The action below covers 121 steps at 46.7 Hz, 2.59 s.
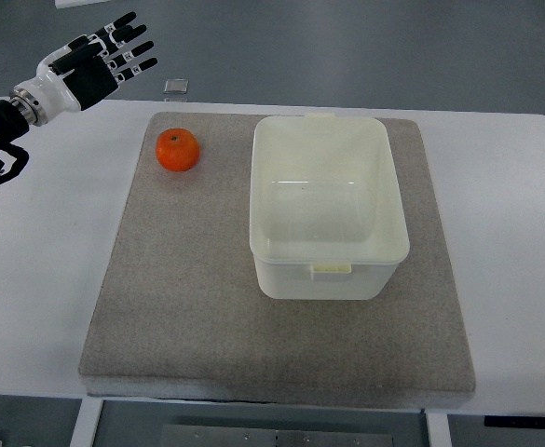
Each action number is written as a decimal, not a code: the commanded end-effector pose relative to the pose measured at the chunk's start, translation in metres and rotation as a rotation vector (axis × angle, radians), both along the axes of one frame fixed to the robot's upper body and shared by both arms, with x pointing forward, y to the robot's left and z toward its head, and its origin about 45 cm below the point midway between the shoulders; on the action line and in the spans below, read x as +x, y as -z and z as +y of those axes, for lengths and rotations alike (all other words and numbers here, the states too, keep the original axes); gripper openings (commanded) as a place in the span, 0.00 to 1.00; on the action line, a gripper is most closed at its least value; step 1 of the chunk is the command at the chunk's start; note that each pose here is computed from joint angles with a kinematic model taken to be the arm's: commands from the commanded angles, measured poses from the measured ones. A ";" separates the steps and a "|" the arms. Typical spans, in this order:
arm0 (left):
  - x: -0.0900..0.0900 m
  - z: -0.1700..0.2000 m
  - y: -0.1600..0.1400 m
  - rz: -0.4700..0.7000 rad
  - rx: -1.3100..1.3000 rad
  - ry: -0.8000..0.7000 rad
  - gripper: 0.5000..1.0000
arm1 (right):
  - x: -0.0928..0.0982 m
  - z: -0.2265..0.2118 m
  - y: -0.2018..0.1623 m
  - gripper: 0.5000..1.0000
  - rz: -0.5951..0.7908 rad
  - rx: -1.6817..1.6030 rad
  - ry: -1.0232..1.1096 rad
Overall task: Put orange in box with left hand
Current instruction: 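Move the left hand forward toward the orange, fingers open, then lower the left hand over the orange and close fingers around it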
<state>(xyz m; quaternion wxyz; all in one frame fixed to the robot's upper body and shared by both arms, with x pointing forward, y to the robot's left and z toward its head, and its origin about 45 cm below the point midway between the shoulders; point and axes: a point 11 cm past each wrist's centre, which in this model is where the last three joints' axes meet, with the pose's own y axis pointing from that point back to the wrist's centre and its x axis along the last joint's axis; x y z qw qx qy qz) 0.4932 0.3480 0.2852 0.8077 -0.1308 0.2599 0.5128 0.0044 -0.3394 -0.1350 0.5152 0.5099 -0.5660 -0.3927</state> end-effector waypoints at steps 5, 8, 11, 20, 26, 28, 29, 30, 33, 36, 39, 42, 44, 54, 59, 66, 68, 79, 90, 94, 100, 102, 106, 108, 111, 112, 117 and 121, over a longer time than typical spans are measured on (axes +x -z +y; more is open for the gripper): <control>0.000 -0.008 0.007 0.014 0.017 0.019 0.99 | 0.000 0.000 0.000 0.86 0.000 0.000 0.000; -0.001 -0.009 0.008 0.018 0.025 0.022 0.99 | 0.000 0.000 0.000 0.86 0.000 0.000 0.000; -0.001 -0.008 0.009 0.020 0.032 0.022 0.99 | 0.000 0.000 0.000 0.86 0.000 0.000 0.000; -0.002 -0.003 0.010 0.019 0.096 0.026 0.99 | 0.000 0.000 0.000 0.86 0.000 0.000 0.000; -0.002 -0.005 0.014 0.026 0.214 0.056 0.98 | 0.000 0.000 0.000 0.86 0.000 0.000 0.000; -0.002 -0.004 0.014 0.015 0.259 0.062 0.98 | 0.000 0.000 0.000 0.86 0.000 0.000 0.000; -0.002 -0.004 0.013 0.008 0.277 0.064 0.98 | 0.000 0.000 0.000 0.86 0.000 0.000 0.000; -0.001 -0.004 0.013 0.000 0.299 0.066 0.98 | 0.000 0.000 0.000 0.86 0.000 0.000 0.000; 0.000 -0.005 0.010 -0.035 0.350 0.067 0.98 | 0.000 0.000 0.000 0.86 0.000 0.000 0.000; 0.001 -0.005 0.008 -0.072 0.399 0.070 0.98 | 0.000 0.000 0.000 0.86 0.000 0.000 0.000; 0.001 -0.006 0.006 -0.102 0.457 0.080 0.98 | 0.000 0.000 0.000 0.86 0.000 0.000 0.000; 0.002 -0.006 0.005 -0.122 0.529 0.098 0.98 | 0.000 0.000 0.000 0.86 0.000 0.000 0.000; 0.002 -0.007 0.007 -0.130 0.581 0.116 0.98 | 0.000 0.000 0.000 0.86 0.000 0.000 0.000; 0.002 -0.012 0.008 -0.187 0.820 0.202 0.98 | 0.000 0.000 0.000 0.86 0.000 0.000 0.000; 0.002 -0.014 0.007 -0.220 0.939 0.249 0.98 | 0.000 0.000 0.000 0.86 0.000 0.000 0.000; 0.002 -0.019 0.011 -0.256 1.126 0.318 0.98 | 0.000 0.000 0.000 0.86 0.000 0.000 0.000; 0.004 -0.020 0.011 -0.276 1.193 0.314 0.98 | 0.000 0.000 0.000 0.86 0.000 0.000 0.000; 0.007 -0.025 0.021 -0.335 1.500 0.355 0.98 | 0.000 0.000 0.000 0.86 0.000 0.000 0.000; 0.008 -0.041 0.031 -0.392 1.650 0.413 0.98 | 0.000 0.000 0.000 0.86 0.000 0.000 0.000; 0.009 -0.040 0.032 -0.407 1.708 0.418 0.98 | 0.000 0.000 0.000 0.86 0.000 0.000 0.000; 0.011 -0.048 0.033 -0.448 1.757 0.405 0.98 | 0.000 0.000 0.000 0.86 0.000 0.000 0.000; 0.011 -0.049 0.034 -0.450 1.759 0.405 0.98 | 0.000 0.000 0.000 0.86 0.000 0.000 0.000; 0.011 -0.050 0.036 -0.449 1.771 0.415 0.98 | 0.000 0.000 0.000 0.86 0.000 0.000 0.000; 0.010 -0.052 0.040 -0.451 1.779 0.432 0.98 | 0.000 0.000 0.000 0.86 0.000 0.000 0.000; 0.008 -0.054 0.044 -0.450 1.791 0.449 0.98 | 0.000 0.000 0.000 0.86 0.000 0.000 0.000; 0.008 -0.054 0.046 -0.449 1.793 0.453 0.98 | 0.000 0.000 0.000 0.86 0.000 0.000 0.000; 0.006 -0.056 0.051 -0.446 1.787 0.463 0.97 | 0.000 0.000 0.000 0.86 0.000 -0.001 0.000; 0.006 -0.060 0.052 -0.448 1.784 0.467 0.96 | 0.000 0.000 0.000 0.86 0.000 0.000 0.000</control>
